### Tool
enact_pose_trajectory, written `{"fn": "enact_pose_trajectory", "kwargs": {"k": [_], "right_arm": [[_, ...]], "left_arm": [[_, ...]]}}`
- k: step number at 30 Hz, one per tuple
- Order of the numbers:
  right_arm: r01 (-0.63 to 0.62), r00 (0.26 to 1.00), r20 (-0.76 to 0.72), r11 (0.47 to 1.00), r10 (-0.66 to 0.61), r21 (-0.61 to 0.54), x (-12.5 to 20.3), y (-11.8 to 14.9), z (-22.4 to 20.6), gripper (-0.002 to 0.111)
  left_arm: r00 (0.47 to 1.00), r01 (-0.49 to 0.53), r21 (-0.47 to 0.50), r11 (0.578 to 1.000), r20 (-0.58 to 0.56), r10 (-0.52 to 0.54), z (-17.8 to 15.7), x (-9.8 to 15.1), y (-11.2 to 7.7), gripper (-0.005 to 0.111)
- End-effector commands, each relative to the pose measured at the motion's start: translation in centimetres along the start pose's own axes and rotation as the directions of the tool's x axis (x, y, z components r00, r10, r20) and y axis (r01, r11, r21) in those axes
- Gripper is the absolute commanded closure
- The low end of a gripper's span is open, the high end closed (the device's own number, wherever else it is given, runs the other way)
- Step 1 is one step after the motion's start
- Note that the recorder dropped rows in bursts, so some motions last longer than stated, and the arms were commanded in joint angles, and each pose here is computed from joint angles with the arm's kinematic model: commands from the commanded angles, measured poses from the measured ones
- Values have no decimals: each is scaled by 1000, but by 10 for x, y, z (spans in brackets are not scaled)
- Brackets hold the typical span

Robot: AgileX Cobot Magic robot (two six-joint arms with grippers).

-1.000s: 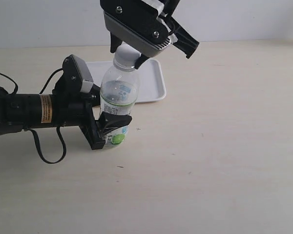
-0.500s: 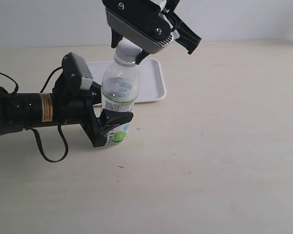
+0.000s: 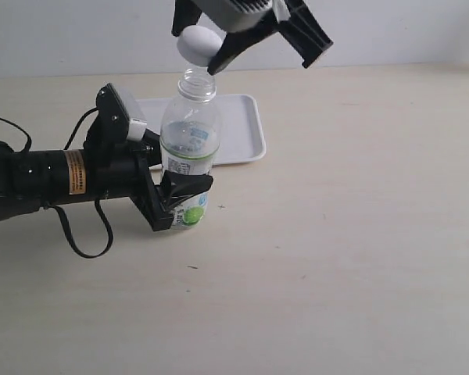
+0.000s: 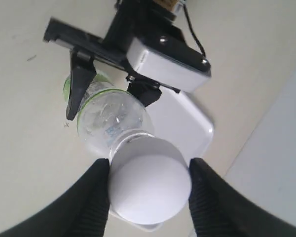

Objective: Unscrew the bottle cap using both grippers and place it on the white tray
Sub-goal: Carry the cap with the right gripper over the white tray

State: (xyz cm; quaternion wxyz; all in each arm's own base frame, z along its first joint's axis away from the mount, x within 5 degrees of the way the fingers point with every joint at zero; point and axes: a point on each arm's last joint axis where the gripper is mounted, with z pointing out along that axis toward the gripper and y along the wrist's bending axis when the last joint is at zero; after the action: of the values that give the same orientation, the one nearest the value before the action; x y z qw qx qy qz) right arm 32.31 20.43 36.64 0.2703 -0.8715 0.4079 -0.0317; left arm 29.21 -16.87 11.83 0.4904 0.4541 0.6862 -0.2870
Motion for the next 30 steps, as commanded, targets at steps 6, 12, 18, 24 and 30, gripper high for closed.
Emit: {"fn": "enact_pose_trajectory", "kwargs": {"k": [6,12,18,24,30], "right_arm": [[-738,654,168,574,738,354,36,-27,-25,108],[-914,180,512,-49,840,403,110,-37,-29,108],[-907,-82,473,-262,877,330,169,-22,19,108],[-912,-198,333,-298,922,282,192,-21,65,108],[-913,-288,285,-352,914,206,207,-30,100,108]], "left_arm": [[997,21,-5,1000,76,-20,0,-7,0,107],[997,26,-11,1000,77,-25,-1,-5,-1,107],[983,27,-87,996,185,-11,-12,-2,-8,107],[980,47,-119,992,196,-23,-14,3,-8,107],[977,78,-102,992,208,-55,-9,15,-9,107]]}}
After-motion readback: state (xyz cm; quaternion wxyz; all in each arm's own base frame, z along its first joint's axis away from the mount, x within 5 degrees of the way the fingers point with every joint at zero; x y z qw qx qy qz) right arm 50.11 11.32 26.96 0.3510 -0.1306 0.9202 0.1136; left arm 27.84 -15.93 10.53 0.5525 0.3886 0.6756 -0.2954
